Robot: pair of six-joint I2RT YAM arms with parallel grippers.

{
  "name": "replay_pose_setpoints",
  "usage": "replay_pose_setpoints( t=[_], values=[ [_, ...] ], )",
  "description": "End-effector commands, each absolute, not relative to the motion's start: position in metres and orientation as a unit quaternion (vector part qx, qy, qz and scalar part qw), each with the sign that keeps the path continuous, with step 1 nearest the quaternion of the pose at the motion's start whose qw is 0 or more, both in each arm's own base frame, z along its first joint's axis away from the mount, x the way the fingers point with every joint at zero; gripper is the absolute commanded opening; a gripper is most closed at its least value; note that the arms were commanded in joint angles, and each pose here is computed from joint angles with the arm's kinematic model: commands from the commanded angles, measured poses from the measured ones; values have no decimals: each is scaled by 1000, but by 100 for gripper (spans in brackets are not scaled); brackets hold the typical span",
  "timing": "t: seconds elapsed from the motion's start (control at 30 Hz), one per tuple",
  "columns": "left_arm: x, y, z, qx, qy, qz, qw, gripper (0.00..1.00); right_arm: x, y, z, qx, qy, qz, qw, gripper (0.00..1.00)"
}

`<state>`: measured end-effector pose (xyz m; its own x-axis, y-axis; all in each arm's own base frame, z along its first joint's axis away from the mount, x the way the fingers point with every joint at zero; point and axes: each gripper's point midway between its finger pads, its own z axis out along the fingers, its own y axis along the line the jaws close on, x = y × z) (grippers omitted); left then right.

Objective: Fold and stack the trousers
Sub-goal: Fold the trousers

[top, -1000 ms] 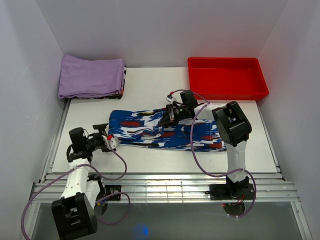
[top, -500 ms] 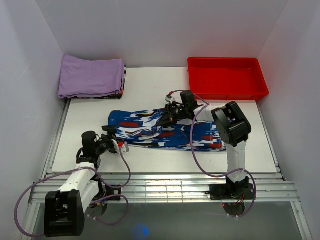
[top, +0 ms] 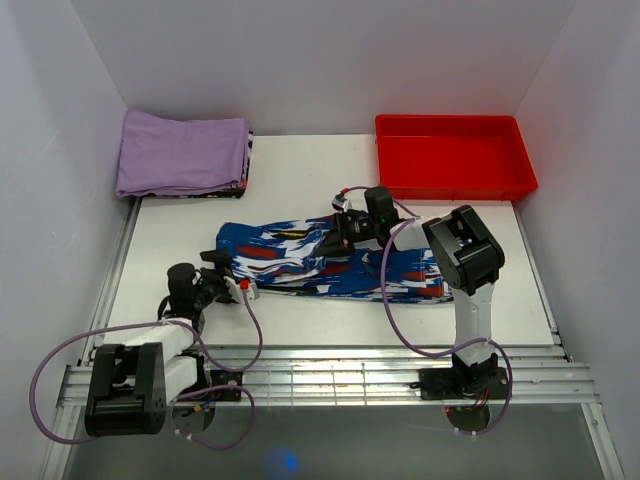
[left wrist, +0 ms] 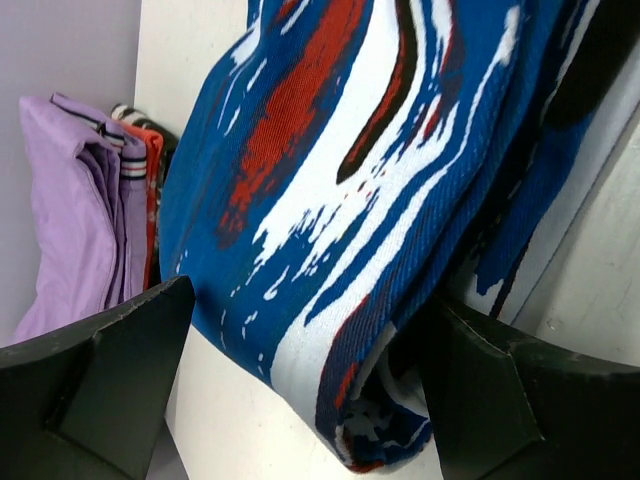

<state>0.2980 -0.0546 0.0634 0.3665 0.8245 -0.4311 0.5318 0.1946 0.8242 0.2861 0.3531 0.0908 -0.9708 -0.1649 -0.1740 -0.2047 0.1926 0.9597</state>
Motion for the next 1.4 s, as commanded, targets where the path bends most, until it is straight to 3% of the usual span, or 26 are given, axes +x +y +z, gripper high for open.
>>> replay_pose_setpoints(
  t=[0.0,0.27,0.43,0.53,0.8,0.83,0.9,1.07,1.27,1.37],
  values=[
    [308,-45,74,599,544,178,561,98,278,354,127,-152,741,653,32,8],
    [324,-20,104,543,565,226,578,98,291,340,110,-171,770,611,67,8],
    [306,-29,95,574,564,185,564,84,299,332,95,-190,796,566,95,8],
    [298,-29,84,586,566,181,550,81,301,331,85,-207,798,556,107,8],
    [311,-10,69,519,662,146,521,80,297,329,49,-210,807,545,88,8],
    [311,-10,68,516,667,143,518,80,297,329,45,-213,808,542,88,17],
    [310,-9,66,511,674,139,516,79,297,328,39,-210,813,537,79,22],
    [310,-8,67,496,684,135,519,77,303,327,27,-209,825,520,75,56],
    [308,-14,73,504,668,132,531,80,301,324,20,-201,836,507,58,70],
    [311,-8,71,494,687,129,517,72,298,320,17,-205,842,495,60,79]
  ],
)
